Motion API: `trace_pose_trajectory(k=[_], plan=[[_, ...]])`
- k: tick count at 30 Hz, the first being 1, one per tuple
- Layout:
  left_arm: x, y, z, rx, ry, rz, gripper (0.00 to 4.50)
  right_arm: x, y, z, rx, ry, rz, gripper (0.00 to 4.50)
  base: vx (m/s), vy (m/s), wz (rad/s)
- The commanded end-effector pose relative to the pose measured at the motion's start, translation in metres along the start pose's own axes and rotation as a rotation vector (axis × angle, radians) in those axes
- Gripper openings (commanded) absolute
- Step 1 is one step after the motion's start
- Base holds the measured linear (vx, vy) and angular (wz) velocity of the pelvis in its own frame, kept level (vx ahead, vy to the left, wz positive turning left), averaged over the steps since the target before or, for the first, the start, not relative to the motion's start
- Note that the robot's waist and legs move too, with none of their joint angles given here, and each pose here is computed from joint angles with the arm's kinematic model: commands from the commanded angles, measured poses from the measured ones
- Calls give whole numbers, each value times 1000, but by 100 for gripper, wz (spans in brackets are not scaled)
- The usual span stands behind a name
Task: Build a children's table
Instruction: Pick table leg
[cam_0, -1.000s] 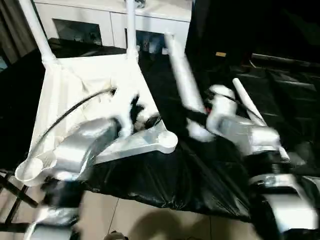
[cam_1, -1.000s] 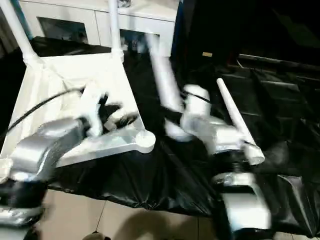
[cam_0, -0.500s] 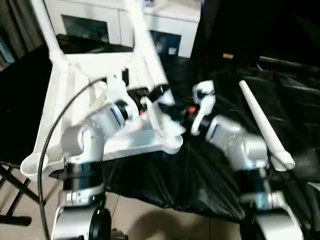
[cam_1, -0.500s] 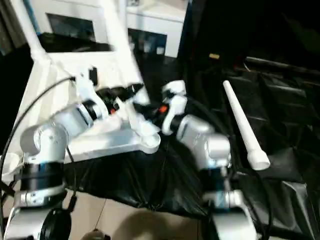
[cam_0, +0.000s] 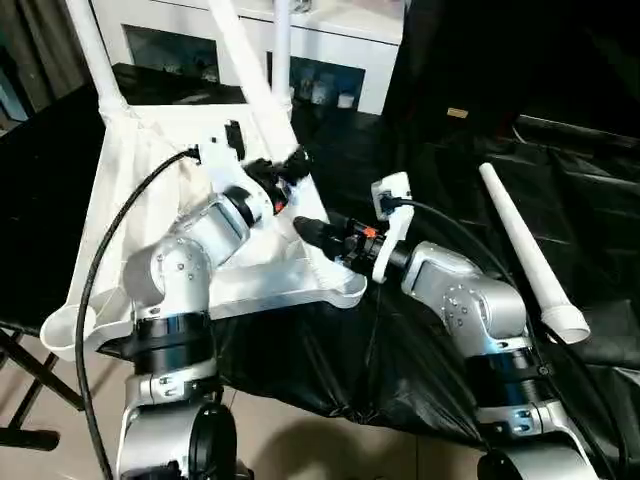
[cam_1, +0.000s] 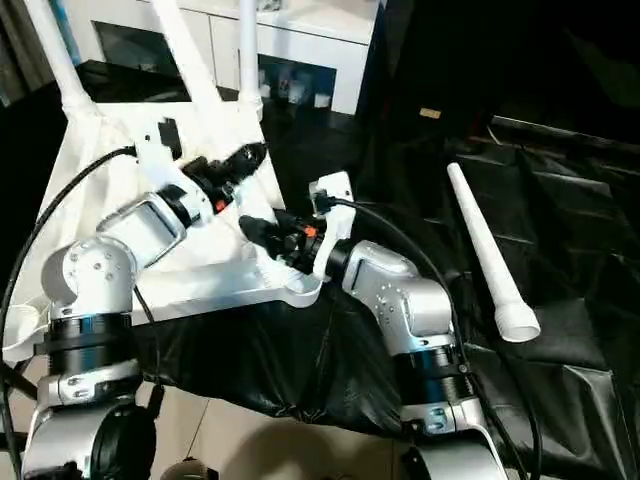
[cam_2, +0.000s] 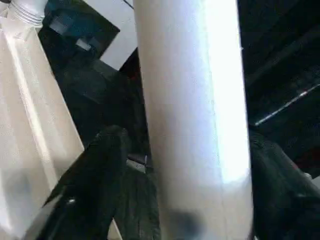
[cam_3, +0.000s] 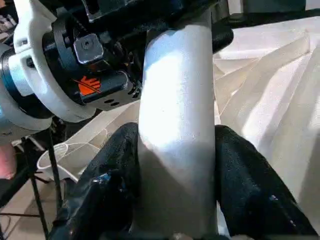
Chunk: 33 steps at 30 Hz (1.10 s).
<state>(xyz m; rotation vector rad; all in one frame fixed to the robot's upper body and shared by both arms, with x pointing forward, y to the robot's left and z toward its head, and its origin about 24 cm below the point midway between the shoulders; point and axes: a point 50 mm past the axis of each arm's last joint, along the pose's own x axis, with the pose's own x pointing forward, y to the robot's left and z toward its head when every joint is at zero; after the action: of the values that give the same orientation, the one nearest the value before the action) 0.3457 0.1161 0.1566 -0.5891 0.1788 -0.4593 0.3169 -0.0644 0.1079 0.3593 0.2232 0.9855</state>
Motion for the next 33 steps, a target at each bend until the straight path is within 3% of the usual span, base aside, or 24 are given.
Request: trace_pose_trajectory(k=[1,8,9,10,14,16,18,19,24,33], plan=[[2,-2,3,-2,-11,7,306,-3,2,6,-30,-21,-1,188,0,0,0],[1,-3,0,-22,-6,-16,255,0,4,6,-74,-16,-2,188,0,0,0],[1,-4,1,-21,-5,-26,245,1,4,6,-70,-14,1,244,0,0,0],[1,-4,1,-19,-4,-36,237,1,3,6,-66,-14,4,258,0,0,0],[-2,-9,4,27,29,-186,220,-4,-3,11,-38,16,67,264,0,0,0],[-5,-12,5,90,101,-309,199,-14,-7,11,-67,106,176,298,0,0,0],[-6,-13,5,104,120,-336,193,-17,-7,11,-75,132,207,301,0,0,0],[-11,-16,4,130,159,-421,190,-23,-7,9,-79,184,288,306,0,0,0],[-24,-28,4,116,212,-638,186,-30,-3,4,-56,270,423,323,0,0,0],[-30,-41,1,72,244,-819,185,-29,4,5,-20,272,543,323,0,0,0]])
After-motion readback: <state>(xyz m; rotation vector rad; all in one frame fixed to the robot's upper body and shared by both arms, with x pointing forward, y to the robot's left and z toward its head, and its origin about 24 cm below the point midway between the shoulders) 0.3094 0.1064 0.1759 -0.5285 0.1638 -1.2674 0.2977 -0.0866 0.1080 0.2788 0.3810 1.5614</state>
